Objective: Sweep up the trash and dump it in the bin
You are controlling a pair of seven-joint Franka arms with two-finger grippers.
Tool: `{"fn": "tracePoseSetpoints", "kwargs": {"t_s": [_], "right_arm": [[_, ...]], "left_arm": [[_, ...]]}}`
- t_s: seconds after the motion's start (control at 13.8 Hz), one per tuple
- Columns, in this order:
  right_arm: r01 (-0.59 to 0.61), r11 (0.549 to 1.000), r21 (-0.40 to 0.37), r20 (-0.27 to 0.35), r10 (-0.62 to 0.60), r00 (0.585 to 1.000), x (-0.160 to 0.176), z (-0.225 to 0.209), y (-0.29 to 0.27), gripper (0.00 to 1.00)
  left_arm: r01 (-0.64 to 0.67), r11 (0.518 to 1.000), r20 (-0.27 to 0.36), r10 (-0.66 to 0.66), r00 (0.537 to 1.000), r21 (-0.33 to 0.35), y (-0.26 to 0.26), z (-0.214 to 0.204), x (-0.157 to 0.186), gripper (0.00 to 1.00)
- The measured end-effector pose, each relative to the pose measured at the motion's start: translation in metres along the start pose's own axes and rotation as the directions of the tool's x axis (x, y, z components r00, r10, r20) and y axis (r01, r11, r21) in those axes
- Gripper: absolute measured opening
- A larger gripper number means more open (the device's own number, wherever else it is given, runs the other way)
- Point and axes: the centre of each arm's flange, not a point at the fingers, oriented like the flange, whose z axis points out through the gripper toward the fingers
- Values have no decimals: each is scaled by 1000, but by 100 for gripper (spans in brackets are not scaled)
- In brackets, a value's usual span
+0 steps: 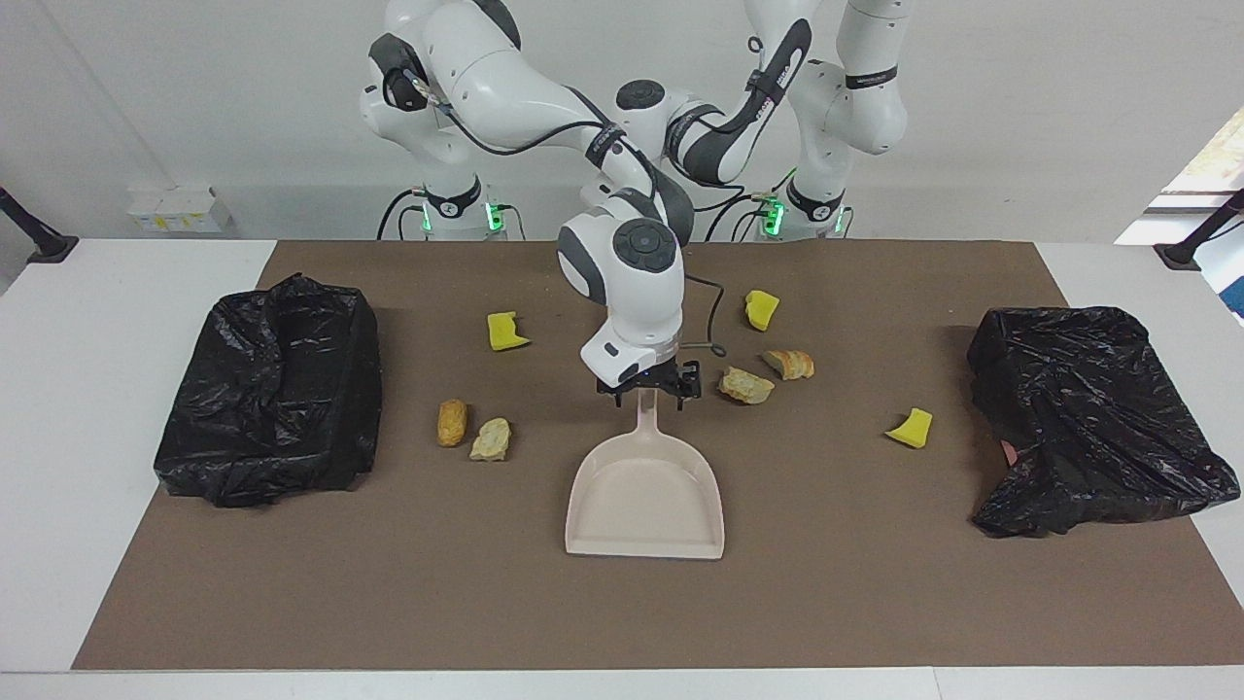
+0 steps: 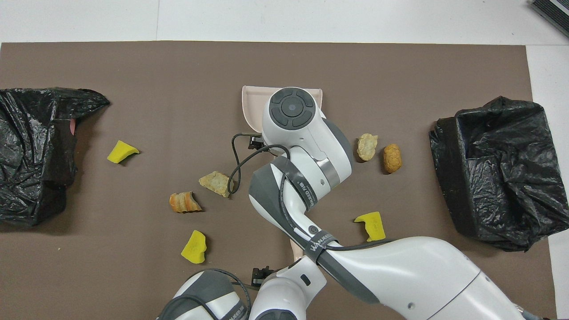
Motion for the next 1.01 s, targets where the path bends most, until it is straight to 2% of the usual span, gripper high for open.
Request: {"fn": "tracePoseSetpoints", "kwargs": {"t_s": [0.07, 0.29, 0.43, 0.51, 0.72, 0.8, 0.87, 1.01], "right_arm": [[2, 1000, -5, 6, -2, 1000, -2, 4, 1, 100], [8, 1000, -30, 34, -7, 999, -10, 19, 6, 100], [11, 999, -36, 40, -9, 999, -14, 20, 8, 95], [11, 999, -36, 40, -9, 999, -14, 19, 9, 87], [11, 999, -33, 36, -10, 999, -14, 16, 9, 46], [13, 999, -32, 34, -12, 999, -15, 15, 8, 36], [15, 999, -31, 33, -14, 999, -15, 15, 8, 33], [27, 999, -37, 27, -26, 999, -16, 15, 6, 33]], "left_arm": [[2, 1000, 1, -2, 1000, 2, 1, 2, 2, 92], [11, 1000, 4, -11, 1000, 8, 1, 5, 3, 52], [26, 999, 14, -26, 1000, 22, 0, 6, 3, 27], [33, 999, 19, -33, 999, 32, -2, 6, 3, 26], [56, 996, 40, -58, 998, 68, -11, 0, 8, 26], [65, 995, 44, -69, 997, 78, -16, -6, 11, 26], [77, 993, 44, -81, 996, 84, -23, -15, 14, 26], [91, 989, 27, -94, 995, 116, -41, -30, 23, 26]]}}
